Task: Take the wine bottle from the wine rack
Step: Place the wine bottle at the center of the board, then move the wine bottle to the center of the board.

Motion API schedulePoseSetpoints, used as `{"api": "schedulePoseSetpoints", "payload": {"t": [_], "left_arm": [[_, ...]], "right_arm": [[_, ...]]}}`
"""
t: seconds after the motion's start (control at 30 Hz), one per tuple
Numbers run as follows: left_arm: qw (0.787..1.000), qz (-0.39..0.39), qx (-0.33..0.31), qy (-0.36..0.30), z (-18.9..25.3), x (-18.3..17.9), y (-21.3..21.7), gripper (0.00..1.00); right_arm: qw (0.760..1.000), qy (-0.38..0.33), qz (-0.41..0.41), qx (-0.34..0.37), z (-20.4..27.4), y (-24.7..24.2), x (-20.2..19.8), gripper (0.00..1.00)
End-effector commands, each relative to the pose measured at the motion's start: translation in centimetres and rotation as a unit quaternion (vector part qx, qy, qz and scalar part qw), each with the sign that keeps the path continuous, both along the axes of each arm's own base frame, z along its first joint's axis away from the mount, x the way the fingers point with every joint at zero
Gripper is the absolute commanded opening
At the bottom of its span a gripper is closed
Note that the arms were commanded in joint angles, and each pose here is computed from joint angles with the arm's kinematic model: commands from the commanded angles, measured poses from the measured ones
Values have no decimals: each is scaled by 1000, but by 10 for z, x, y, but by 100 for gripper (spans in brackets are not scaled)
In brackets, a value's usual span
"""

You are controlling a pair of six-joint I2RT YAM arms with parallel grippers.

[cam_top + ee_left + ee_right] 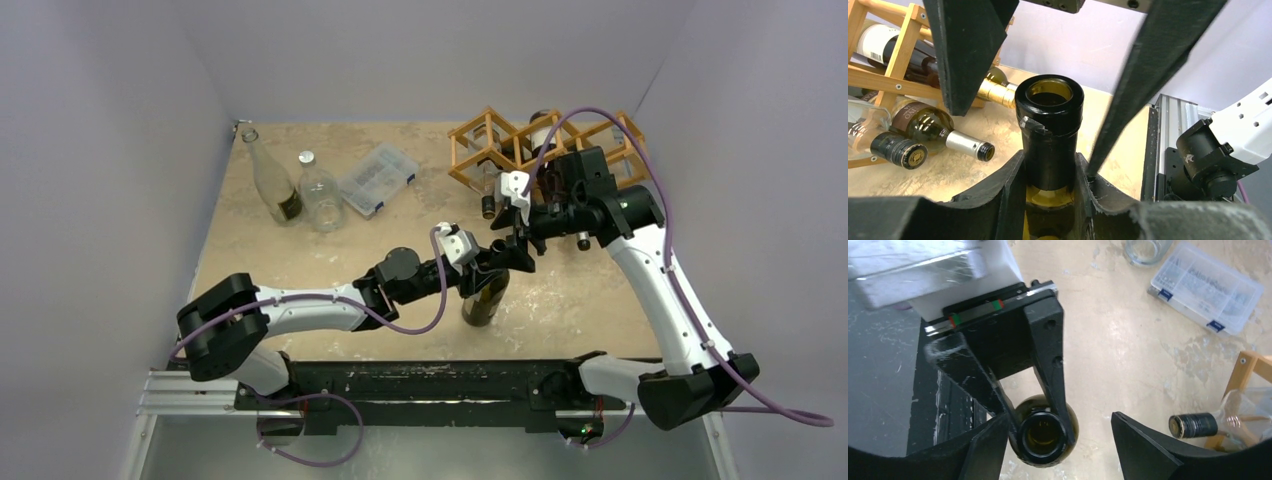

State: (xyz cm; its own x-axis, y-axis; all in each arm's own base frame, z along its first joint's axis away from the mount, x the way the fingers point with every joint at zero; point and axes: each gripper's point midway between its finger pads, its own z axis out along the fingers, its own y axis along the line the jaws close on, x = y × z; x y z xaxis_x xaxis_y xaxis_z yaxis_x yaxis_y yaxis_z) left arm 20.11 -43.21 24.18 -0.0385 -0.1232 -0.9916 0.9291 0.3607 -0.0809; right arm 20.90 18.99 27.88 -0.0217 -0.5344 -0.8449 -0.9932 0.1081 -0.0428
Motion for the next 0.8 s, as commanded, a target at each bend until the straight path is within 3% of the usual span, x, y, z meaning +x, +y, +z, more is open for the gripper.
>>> {"api": "schedulePoseSetpoints", "payload": {"t": [0.0,0.43,0.77], "left_arm": [[999,19,-32,-23,26,5,11,0],[998,41,-30,-35,31,7,25,0],[996,65,-43,-49,53,10,45,0]], "right_arm": [[999,10,26,38,19,7,-22,81],[992,-9,50,112,60,-3,-41,85],[991,-17,2,132,47,-21,-30,87]]}}
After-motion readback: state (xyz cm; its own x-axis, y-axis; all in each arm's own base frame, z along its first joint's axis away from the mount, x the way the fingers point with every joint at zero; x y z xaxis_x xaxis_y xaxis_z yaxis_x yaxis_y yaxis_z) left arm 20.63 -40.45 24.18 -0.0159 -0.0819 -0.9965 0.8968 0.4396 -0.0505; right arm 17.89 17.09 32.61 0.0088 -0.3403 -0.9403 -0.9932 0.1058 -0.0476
